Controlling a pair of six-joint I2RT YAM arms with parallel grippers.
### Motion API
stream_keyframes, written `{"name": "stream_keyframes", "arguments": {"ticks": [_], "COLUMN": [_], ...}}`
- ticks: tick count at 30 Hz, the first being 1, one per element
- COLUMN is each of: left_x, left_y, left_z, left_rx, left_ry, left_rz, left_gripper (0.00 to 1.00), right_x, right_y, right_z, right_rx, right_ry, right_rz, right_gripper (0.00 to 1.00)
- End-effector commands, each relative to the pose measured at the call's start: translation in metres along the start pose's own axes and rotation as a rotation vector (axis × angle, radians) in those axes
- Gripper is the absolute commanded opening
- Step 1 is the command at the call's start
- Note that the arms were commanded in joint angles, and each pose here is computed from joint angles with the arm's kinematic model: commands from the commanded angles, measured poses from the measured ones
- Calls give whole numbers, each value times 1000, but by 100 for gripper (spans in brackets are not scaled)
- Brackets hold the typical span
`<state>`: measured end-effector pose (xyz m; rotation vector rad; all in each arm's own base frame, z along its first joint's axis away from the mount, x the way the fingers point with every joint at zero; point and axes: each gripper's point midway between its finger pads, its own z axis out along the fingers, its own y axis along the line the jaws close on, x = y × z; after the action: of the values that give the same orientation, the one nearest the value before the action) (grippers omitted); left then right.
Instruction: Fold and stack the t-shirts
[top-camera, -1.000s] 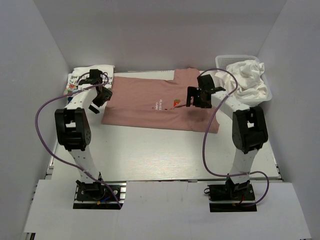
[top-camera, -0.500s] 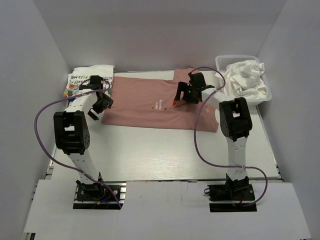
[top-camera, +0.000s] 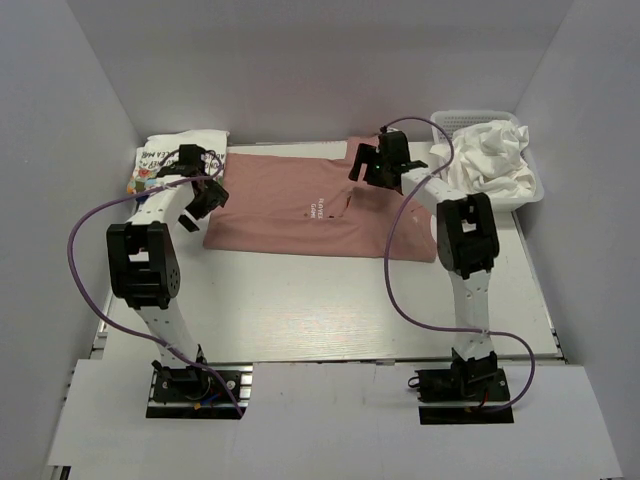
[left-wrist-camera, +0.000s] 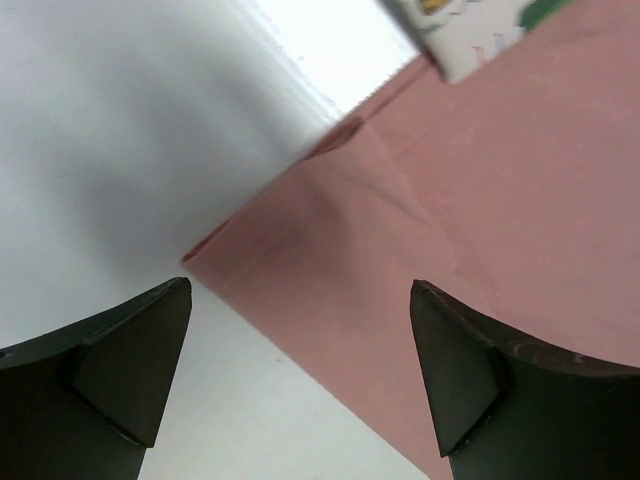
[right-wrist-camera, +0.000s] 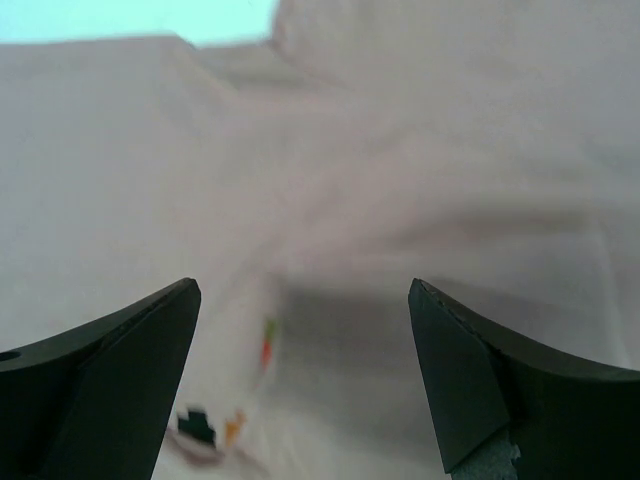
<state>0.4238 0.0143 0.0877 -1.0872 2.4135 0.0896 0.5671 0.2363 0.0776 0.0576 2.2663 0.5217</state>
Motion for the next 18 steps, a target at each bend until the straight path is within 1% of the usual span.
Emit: {"name": "stream_keyframes", "arguments": {"ticks": [1,2,3,4,5,6,7,8,10,11,13,14,15,16,17,18], "left_x": [-4,-3,4,9,17,21,28,37,46,59,68,72,76,87,94,109], "left_y": [-39,-51,-59,-60,-72,-76,-74,-80,-85,-82,-72,-65,-59,-45,-42,-24], "left_z": [-11,-11,-5,0,2,6,19,24,31,41,45,48,51,54,54,57], "left_rx": [172,232,247,253,282,284,267,276,268,239,182,158,139,105,102,68], "left_ry": [-9,3,20,34,37,42,59,76,105,140,151,161,166,184,190,221], "left_rz": [50,58,71,73,93,92,96,110,116,122,131,124,128,126,136,145], "left_gripper": [100,100,100,100,100,100,100,100,100,100,100,100,100,100,100,100], "right_x": [-21,-10,19,-1,26,57,53,90,104,118,137,153,157,168,171,190], "right_y": [-18,-28,-45,-36,-50,-59,-52,-59,-61,-66,-71,-81,-82,-86,-90,-99], "right_z": [-55,-73,-79,-109,-113,-117,-132,-135,-140,-142,-144,-147,-148,-151,-156,-163], "right_rx": [118,158,203,184,210,209,183,165,165,170,179,207,211,228,245,280], "right_ry": [-80,-70,-23,-87,-45,11,-13,69,96,125,180,216,225,252,260,305], "right_rz": [-4,5,17,32,42,46,54,63,74,81,104,119,124,142,159,173], "right_gripper": [90,90,90,90,90,90,90,90,90,90,90,90,90,90,90,90]}}
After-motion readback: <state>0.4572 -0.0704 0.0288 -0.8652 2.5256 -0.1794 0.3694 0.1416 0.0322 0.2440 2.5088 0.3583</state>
